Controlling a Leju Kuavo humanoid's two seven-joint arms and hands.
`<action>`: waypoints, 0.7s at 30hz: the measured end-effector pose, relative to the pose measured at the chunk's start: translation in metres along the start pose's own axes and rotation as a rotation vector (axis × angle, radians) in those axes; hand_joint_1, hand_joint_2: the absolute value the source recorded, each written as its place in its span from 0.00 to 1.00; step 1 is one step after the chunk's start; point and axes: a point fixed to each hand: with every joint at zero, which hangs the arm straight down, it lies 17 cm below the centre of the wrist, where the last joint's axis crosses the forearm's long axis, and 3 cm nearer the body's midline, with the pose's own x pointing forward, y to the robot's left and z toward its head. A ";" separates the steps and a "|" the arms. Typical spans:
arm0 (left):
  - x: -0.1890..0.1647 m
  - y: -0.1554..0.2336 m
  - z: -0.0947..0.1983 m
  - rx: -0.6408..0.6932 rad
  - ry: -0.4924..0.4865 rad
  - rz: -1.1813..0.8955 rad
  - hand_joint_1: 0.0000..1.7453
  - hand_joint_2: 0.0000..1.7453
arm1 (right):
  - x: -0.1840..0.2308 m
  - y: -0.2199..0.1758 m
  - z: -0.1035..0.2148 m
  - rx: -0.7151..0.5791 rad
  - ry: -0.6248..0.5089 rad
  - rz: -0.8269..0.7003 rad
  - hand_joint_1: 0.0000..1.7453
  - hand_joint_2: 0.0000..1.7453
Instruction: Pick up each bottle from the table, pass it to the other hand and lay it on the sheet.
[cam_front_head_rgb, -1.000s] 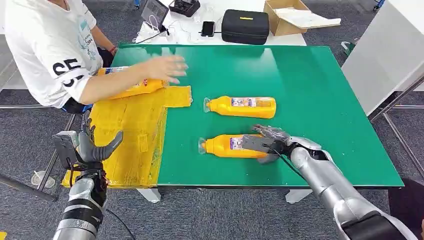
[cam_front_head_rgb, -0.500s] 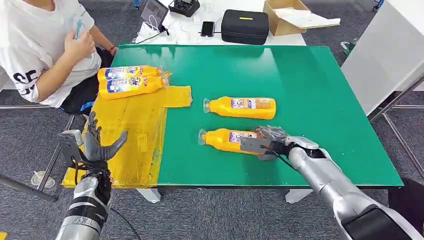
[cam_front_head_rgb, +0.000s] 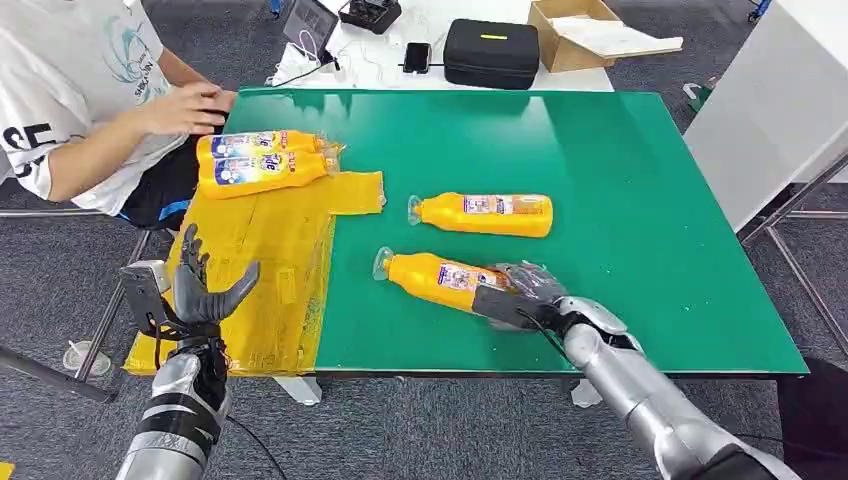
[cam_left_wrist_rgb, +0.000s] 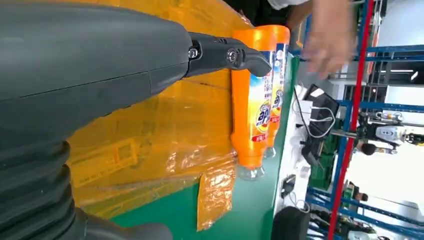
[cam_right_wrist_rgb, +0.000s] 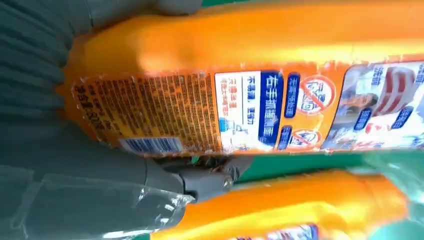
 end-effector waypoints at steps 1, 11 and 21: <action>-0.001 0.000 0.001 0.002 0.002 0.009 0.00 1.00 | 0.013 -0.006 0.000 -0.071 -0.038 -0.012 1.00 1.00; -0.007 -0.025 0.022 -0.037 0.102 0.319 0.00 1.00 | 0.120 -0.124 0.065 -0.854 -0.331 -0.268 1.00 1.00; 0.021 -0.089 0.050 -0.274 0.143 0.668 0.00 1.00 | 0.105 -0.128 0.104 -1.013 -0.331 -0.409 1.00 1.00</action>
